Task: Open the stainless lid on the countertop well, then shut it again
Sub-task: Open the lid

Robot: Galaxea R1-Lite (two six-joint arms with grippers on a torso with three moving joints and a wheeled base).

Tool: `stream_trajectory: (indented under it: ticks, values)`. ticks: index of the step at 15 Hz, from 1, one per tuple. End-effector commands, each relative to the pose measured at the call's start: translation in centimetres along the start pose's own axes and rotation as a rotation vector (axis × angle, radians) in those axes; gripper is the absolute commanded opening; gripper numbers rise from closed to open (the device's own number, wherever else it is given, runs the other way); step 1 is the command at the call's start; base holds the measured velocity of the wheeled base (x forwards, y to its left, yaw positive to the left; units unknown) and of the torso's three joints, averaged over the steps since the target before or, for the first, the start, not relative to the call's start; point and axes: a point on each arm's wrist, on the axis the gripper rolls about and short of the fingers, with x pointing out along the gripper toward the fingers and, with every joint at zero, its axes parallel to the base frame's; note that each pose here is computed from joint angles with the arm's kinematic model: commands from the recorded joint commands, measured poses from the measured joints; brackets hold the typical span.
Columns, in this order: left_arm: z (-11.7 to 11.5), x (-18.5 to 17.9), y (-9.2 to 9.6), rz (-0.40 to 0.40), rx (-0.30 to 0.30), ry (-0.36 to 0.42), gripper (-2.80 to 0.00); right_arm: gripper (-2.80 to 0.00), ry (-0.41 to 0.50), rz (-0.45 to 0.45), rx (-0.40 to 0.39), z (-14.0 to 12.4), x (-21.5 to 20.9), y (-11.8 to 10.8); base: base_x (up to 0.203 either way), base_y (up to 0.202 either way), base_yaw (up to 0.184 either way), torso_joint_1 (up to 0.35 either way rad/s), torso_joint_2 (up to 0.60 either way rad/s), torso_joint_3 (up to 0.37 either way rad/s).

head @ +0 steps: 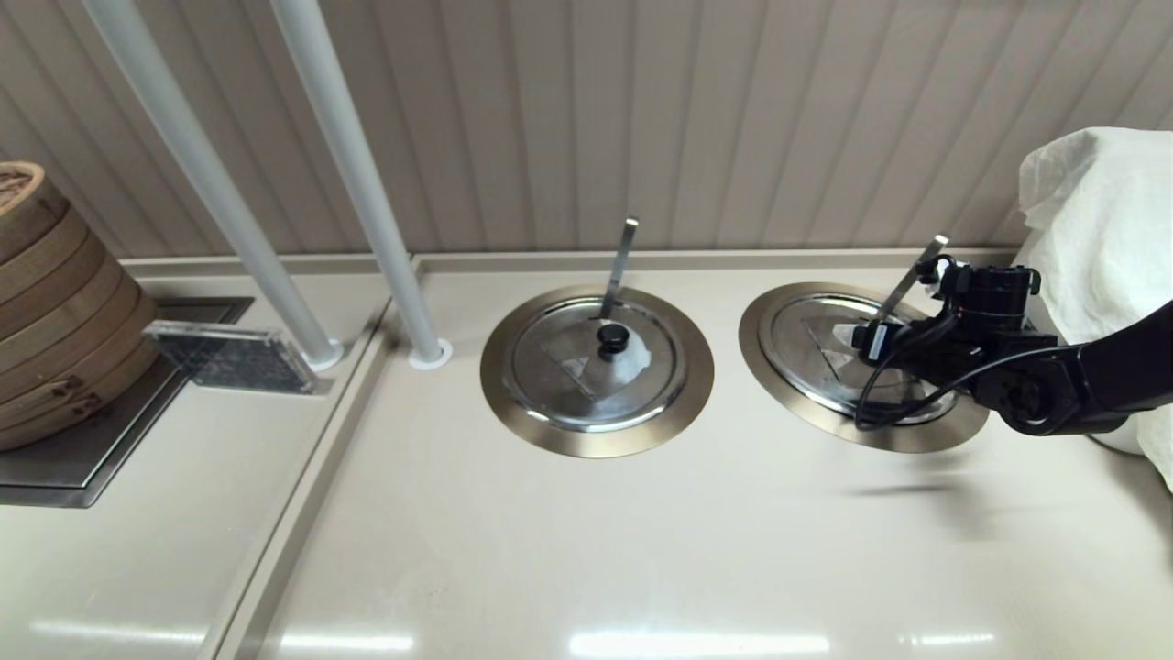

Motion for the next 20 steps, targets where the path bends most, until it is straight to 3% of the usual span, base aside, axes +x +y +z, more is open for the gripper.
stream_trajectory:
  ticks: [1,20]
  values:
    - [0.0,0.0,0.0,0.001,0.0,0.0,-2.8,0.0,0.002,0.007,0.0,-0.2,0.1,0.3,0.0,0.0,0.0,0.0,0.0,0.0]
    - [0.0,0.0,0.0,0.001,0.0,0.0,-2.8,0.0,-0.024,0.031,0.008,-0.4,0.5,1.2,0.0,0.0,0.0,0.0,0.0,0.0]
